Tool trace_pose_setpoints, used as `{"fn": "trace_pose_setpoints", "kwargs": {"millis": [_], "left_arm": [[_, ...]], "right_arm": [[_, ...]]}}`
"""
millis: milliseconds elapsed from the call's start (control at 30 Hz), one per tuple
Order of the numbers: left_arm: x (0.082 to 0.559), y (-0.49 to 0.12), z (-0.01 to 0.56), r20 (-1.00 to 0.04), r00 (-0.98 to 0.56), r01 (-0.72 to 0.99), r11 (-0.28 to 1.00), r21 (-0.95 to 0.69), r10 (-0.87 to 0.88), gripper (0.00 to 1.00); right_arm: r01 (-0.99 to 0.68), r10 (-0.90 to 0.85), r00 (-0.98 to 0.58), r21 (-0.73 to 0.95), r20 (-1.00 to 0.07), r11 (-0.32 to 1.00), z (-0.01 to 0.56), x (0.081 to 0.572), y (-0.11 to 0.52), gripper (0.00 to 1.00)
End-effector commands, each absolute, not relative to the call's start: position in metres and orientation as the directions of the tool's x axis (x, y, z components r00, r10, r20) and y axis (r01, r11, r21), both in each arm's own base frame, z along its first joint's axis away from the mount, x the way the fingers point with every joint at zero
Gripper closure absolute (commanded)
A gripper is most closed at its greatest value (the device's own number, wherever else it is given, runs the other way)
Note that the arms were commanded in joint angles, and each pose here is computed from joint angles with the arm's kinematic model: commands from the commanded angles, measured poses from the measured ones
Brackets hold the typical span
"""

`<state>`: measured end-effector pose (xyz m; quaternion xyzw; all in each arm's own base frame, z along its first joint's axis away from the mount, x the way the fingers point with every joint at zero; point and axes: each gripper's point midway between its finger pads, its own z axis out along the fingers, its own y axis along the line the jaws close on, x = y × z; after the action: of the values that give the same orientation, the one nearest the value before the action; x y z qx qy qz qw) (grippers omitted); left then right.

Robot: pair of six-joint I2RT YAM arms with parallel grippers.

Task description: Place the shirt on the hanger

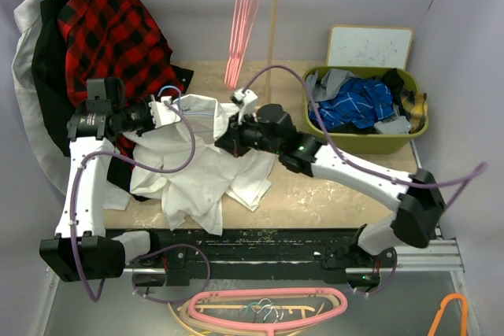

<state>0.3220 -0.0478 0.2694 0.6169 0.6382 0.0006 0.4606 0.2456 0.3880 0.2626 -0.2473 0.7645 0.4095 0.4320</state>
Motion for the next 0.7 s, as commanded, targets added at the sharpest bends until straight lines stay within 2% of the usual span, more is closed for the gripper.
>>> {"fn": "trace_pose_setpoints", "kwargs": {"millis": [0, 200, 667], "left_arm": [[0.306, -0.073, 0.304, -0.736, 0.178, 0.790, 0.351, 0.503, 0.653, 1.00], [0.293, -0.085, 0.306, -0.785, 0.181, 0.811, 0.361, 0.460, 0.593, 1.00], [0.308, -0.086, 0.316, -0.817, 0.196, 0.781, 0.417, 0.465, 0.543, 1.00]], "right_arm": [[-0.772, 0.143, -0.450, 0.464, -0.882, 0.435, 0.320, 0.253, 0.437, 1.00], [-0.811, 0.265, -0.440, 0.507, -0.858, 0.292, 0.359, 0.250, 0.465, 1.00], [-0.831, 0.288, -0.531, 0.556, -0.797, 0.009, 0.374, 0.194, 0.489, 1.00]]}}
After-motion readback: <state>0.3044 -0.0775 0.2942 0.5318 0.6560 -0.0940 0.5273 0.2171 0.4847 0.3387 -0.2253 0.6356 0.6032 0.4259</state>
